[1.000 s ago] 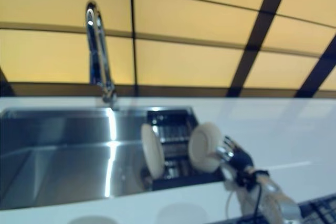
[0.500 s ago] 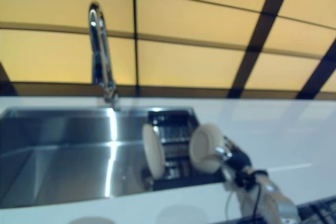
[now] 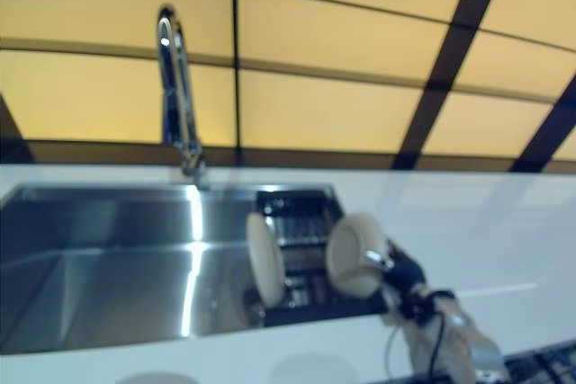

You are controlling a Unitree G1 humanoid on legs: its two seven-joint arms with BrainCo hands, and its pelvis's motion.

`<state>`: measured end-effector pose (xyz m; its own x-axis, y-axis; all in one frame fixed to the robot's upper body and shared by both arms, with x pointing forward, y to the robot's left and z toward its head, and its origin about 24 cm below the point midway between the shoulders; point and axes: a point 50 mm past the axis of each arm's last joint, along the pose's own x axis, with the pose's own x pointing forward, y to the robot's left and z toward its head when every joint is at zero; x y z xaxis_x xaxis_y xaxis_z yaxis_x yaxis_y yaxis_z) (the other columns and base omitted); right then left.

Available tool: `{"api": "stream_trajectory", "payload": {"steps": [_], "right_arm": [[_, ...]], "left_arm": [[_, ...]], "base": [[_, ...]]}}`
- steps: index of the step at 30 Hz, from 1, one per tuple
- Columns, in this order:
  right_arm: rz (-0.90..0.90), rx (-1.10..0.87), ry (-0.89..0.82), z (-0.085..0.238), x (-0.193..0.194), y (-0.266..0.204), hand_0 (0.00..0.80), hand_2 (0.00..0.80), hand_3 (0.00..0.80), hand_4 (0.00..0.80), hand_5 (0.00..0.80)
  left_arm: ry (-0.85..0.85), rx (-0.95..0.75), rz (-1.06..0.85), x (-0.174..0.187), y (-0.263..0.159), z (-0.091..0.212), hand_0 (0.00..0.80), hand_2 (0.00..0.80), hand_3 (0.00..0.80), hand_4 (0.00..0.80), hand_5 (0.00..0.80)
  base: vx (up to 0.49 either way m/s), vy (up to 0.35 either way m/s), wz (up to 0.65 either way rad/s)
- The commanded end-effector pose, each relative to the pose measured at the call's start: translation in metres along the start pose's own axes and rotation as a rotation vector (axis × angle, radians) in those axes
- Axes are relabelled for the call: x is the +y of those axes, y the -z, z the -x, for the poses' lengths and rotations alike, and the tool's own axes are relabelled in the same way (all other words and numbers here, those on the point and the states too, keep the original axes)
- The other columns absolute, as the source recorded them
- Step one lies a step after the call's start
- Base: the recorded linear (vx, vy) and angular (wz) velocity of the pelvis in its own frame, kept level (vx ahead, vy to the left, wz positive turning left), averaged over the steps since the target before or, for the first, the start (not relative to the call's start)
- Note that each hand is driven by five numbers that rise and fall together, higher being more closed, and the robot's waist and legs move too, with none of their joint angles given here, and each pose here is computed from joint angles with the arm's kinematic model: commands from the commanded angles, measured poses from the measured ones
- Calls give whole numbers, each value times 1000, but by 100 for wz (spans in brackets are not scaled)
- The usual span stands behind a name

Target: Take plates into dishwasher

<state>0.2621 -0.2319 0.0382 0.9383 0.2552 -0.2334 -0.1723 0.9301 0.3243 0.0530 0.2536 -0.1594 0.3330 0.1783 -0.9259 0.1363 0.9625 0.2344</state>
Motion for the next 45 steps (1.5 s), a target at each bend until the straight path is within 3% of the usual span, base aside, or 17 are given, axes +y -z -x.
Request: {"api": "stream_trajectory", "payload": {"steps": [1, 3, 4, 5, 6, 8, 12, 33, 45], "right_arm": [[-61, 309, -3, 5, 12, 78, 0, 0, 0, 0, 0], [-61, 313, -2, 5, 12, 79, 0, 0, 0, 0, 0], [-61, 315, 0, 5, 11, 80, 160, 160, 160, 160, 160], [-61, 316, 3, 5, 11, 81, 226, 226, 226, 226, 226], [-62, 319, 5, 5, 11, 82, 395, 395, 395, 395, 395], [-63, 322, 10, 6, 10, 83, 593, 593, 593, 593, 593], [-66, 321, 14, 6, 10, 85, 800, 800, 800, 800, 800], [-89, 246, -7, 0, 17, 79, 800, 800, 800, 800, 800], [-3, -141, -38, -12, 29, 6, 800, 800, 800, 800, 800]], "left_arm": [[-23, -205, 2, 3, -72, -9, 0, 0, 0, 0, 0], [-23, -206, 3, 2, -72, -9, 0, 0, 0, 0, 0], [-22, -206, 4, 2, -73, -9, 0, 0, 0, 0, 0], [-21, -207, 4, 2, -73, -9, 0, 0, 0, 0, 0], [-21, -206, 3, 1, -72, -9, 0, 0, 0, 0, 0], [-19, -204, 3, 1, -71, -9, 0, 0, 0, 0, 0], [-17, -204, 5, 0, -72, -9, 0, 0, 0, 0, 0], [-8, -203, 3, -5, -71, -9, 0, 0, 0, 0, 0], [-1, -191, -8, -7, -63, -9, 0, 0, 0, 0, 0]], "base": [[0, 0, 0], [0, 0, 0], [0, 0, 0], [0, 0, 0], [0, 0, 0], [0, 0, 0], [0, 0, 0], [1, 1, 2], [0, 0, 0]]}}
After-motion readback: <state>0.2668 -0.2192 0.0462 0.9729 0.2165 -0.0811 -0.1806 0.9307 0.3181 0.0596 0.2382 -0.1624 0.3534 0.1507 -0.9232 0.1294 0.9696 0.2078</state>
